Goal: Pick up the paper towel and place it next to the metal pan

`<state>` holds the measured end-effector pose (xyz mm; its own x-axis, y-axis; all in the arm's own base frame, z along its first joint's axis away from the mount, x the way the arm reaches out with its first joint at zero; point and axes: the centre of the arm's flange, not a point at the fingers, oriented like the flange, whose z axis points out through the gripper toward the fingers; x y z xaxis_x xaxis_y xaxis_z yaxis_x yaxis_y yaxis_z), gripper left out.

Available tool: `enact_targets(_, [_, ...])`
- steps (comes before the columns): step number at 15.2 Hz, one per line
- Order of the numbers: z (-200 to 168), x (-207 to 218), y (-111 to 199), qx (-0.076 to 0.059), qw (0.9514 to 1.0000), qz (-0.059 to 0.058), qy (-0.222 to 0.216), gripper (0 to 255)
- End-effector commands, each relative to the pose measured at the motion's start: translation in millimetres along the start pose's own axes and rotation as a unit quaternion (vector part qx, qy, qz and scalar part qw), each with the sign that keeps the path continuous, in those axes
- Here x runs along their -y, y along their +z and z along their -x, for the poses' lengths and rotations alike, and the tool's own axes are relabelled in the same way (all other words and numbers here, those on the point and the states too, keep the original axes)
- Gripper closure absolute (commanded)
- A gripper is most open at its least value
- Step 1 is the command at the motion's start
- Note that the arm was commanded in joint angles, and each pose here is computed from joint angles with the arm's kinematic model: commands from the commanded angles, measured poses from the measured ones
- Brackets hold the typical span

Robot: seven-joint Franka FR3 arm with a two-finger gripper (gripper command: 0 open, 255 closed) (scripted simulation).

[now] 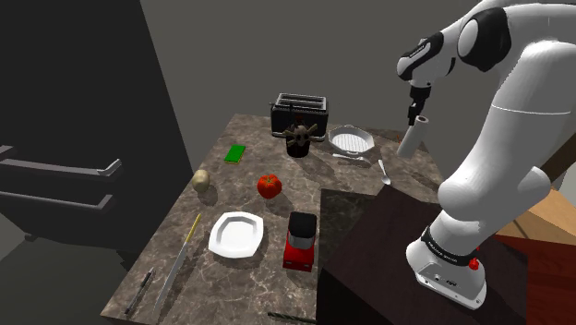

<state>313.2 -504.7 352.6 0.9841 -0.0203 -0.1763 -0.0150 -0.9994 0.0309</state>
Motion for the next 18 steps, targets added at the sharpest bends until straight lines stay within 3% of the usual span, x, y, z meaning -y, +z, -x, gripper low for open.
enact_targets(1, [-1.9,-0.2,9.9,0.000,1.0000,0.000,0.000,255])
enact_targets(10, [-10.1,1.2,55.9,0.000,1.0000,0.000,0.000,255])
enact_targets(18, [-10.1,1.2,55.9,0.000,1.0000,0.000,0.000,255])
